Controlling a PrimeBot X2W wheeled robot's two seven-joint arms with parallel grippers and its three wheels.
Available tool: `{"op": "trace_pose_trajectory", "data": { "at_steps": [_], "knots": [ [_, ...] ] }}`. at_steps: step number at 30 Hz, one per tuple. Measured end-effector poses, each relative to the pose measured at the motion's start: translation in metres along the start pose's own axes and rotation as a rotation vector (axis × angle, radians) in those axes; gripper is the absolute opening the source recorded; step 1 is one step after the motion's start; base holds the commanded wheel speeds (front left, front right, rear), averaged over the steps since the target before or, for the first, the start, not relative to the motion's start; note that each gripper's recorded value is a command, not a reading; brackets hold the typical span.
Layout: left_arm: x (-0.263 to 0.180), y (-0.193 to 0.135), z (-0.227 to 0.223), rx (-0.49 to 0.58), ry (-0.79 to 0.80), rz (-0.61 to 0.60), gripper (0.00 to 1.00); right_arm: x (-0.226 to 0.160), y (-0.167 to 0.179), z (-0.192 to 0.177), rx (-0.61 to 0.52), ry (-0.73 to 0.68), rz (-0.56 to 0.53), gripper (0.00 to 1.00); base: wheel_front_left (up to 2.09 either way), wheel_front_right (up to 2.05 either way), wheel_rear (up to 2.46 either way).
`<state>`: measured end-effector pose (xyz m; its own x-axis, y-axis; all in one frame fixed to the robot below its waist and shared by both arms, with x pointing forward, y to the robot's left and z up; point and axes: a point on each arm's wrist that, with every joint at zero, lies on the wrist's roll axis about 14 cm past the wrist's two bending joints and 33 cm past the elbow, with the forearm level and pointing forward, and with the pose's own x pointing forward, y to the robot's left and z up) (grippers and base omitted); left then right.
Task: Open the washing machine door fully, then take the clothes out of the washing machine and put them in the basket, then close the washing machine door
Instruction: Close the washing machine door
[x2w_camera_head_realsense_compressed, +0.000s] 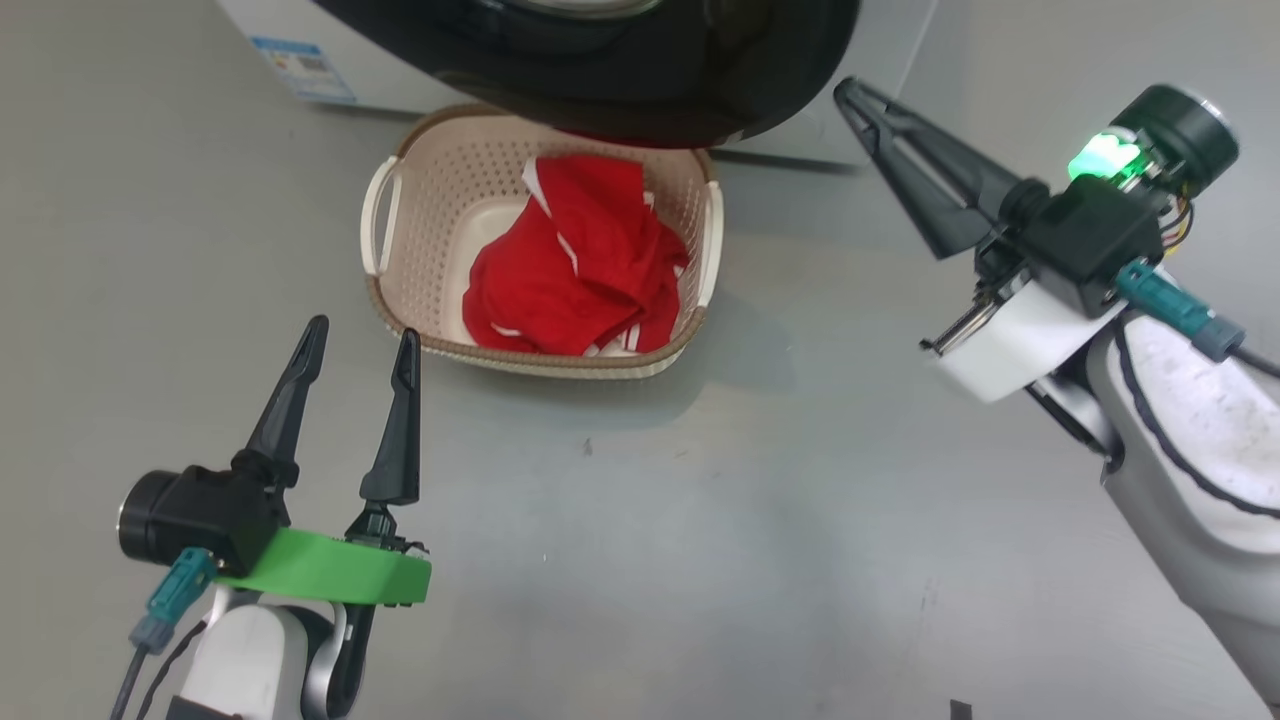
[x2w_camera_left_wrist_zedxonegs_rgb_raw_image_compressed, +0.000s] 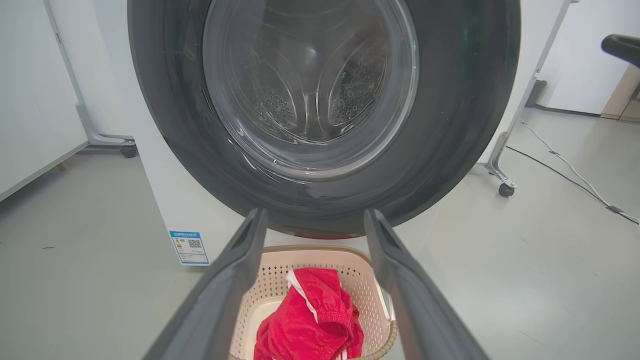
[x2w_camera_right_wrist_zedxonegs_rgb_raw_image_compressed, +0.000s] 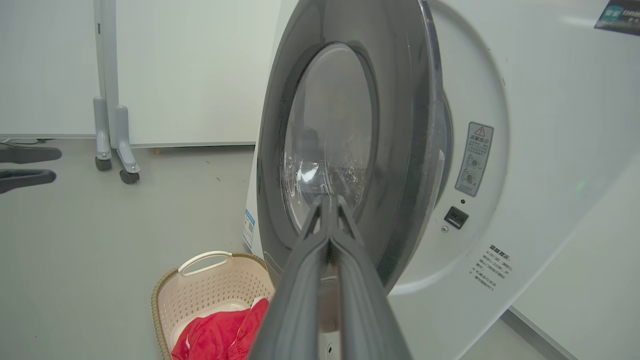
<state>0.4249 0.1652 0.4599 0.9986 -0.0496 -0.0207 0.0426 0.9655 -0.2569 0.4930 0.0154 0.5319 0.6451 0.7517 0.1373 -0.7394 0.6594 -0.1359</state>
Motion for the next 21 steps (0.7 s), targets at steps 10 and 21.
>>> {"op": "trace_pose_trajectory", "data": {
  "at_steps": [10, 21],
  "knots": [
    [0.002, 0.028, -0.021, 0.023, 0.06, 0.078, 1.0, 0.036, -0.03, -0.036, 0.022, 0.031, 0.012, 0.0, 0.0, 0.0, 0.0],
    [0.003, 0.052, -0.029, 0.022, 0.082, 0.148, 1.0, 0.068, -0.044, -0.07, 0.081, 0.038, 0.018, 0.0, 0.0, 0.0, 0.0]
  ]
}}
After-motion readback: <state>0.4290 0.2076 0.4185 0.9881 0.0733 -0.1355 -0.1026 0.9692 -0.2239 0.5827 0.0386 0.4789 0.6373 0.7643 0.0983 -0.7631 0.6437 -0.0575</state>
